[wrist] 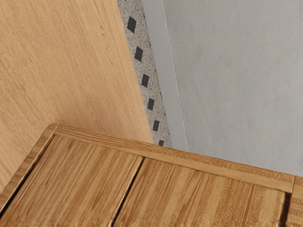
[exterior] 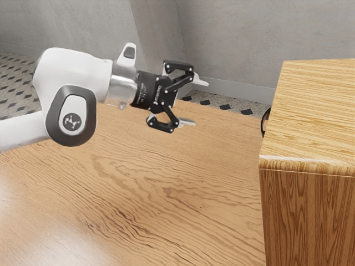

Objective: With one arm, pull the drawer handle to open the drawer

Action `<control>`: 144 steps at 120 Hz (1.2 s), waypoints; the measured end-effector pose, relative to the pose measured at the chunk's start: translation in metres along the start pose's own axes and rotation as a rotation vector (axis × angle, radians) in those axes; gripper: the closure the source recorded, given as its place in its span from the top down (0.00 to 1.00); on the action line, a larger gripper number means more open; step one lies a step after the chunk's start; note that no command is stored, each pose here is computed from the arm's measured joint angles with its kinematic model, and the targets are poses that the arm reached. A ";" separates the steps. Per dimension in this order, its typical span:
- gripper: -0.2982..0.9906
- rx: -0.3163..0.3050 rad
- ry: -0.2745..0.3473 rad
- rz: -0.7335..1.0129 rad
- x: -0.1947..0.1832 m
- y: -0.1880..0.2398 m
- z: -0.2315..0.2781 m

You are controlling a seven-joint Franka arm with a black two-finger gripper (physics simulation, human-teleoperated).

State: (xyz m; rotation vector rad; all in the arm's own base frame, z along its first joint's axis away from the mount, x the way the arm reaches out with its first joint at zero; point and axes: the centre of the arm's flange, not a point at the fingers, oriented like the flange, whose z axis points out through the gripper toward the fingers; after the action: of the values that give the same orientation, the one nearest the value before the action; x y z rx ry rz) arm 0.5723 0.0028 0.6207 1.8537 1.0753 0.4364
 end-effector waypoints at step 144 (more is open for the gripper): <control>0.75 0.164 -0.186 0.432 -0.094 0.011 0.059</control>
State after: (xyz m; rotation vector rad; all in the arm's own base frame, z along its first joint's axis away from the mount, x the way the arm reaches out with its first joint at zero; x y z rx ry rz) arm 0.5646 -0.1078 0.6124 2.2320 0.5962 0.4204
